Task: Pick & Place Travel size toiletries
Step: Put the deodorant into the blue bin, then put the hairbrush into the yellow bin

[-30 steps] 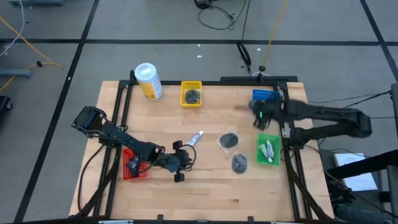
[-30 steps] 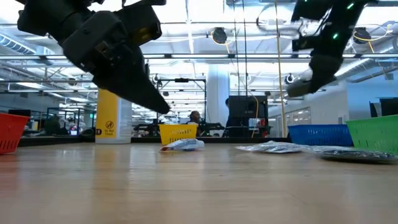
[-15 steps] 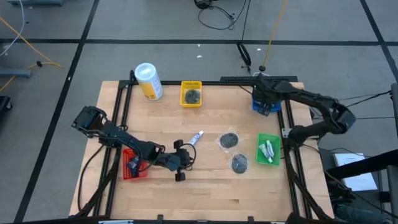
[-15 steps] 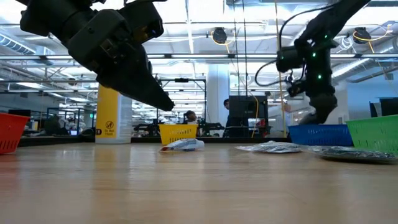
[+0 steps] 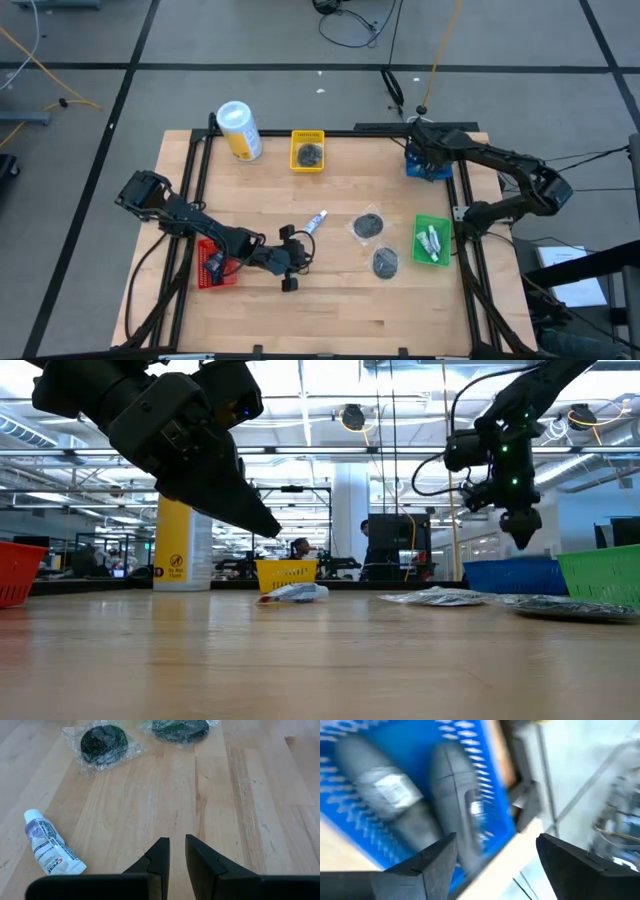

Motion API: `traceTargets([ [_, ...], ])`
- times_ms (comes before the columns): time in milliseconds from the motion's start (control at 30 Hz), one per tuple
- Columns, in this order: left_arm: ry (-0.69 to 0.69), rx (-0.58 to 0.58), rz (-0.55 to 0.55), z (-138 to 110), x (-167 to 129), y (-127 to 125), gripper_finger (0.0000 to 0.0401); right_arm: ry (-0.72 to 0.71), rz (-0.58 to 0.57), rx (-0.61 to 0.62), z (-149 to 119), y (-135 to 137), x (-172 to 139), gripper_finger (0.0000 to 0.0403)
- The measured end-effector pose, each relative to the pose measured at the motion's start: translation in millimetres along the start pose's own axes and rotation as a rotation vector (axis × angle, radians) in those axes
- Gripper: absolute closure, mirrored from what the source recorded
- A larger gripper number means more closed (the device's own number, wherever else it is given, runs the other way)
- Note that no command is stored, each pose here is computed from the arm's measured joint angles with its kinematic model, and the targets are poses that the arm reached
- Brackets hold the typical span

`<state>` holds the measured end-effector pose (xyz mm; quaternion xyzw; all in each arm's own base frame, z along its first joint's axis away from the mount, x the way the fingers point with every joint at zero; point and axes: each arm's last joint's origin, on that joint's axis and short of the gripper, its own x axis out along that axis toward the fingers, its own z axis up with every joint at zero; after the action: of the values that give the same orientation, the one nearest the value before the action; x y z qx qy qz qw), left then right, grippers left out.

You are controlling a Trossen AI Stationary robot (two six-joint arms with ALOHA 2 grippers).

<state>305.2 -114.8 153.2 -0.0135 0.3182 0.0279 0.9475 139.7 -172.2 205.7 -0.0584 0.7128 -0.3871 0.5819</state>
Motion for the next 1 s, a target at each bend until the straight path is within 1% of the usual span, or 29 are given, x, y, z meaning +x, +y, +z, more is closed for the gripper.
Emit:
traceTargets([
  [100, 0.0, 0.0, 0.0, 0.0, 0.0, 0.1, 0.0341, -0.034, -0.038, 0.061, -2.6, -2.7, -8.7, 0.0133],
  [233, -0.002, -0.001, -0.001, 0.2, 0.0, 0.0, 0.0341, -0.147, -0.034, 0.176, -6.1, -1.5, -28.3, 0.014],
  [300, -0.002, -0.001, 0.0, 0.2, 0.0, 0.1, 0.0341, -0.233, 0.02, 0.204, -8.1, 3.2, -41.8, 0.0146],
  [367, -0.006, -0.001, 0.011, 0.3, 0.0, 0.3, 0.0341, -0.349, 0.141, 0.196, -8.3, 12.0, -56.9, 0.015],
  [433, -0.012, -0.001, 0.032, 0.5, 0.0, 1.0, 0.0341, -0.487, 0.293, 0.15, -7.5, 24.4, -75.0, 0.0155],
  [500, -0.017, -0.008, 0.05, 0.7, 0.0, 1.6, 0.0341, -0.624, 0.415, 0.083, -6.5, 40.5, -96.0, 0.016],
  [600, -0.028, -0.013, 0.083, 1.5, 0.4, 3.7, 0.0341, -0.786, 0.503, -0.024, -7.5, 72.1, -126.2, 0.0168],
  [700, -0.053, -0.017, 0.091, 3.5, 1.9, 4.6, 0.0341, -0.957, 0.585, -0.165, -15.2, 116.6, -145.6, 0.0176],
  [800, -0.087, -0.015, 0.08, 3.7, 7.8, 2.6, 0.0341, -1.107, 0.644, -0.278, -32.8, 165.3, -151.4, 0.0184],
  [867, -0.104, 0.003, 0.06, 1.3, 14.6, 0.3, 0.0341, -1.192, 0.657, -0.305, -46.7, 192.6, -152.7, 0.019],
  [933, -0.132, 0.022, 0.025, -0.7, 22.4, -2.8, 0.0341, -1.225, 0.676, -0.344, -62.1, 214.7, -149.5, 0.0194],
  [1000, -0.159, 0.047, 0.003, -3.4, 30.0, -5.0, 0.0341, -1.233, 0.745, -0.405, -74.0, 231.6, -147.3, 0.0197],
])
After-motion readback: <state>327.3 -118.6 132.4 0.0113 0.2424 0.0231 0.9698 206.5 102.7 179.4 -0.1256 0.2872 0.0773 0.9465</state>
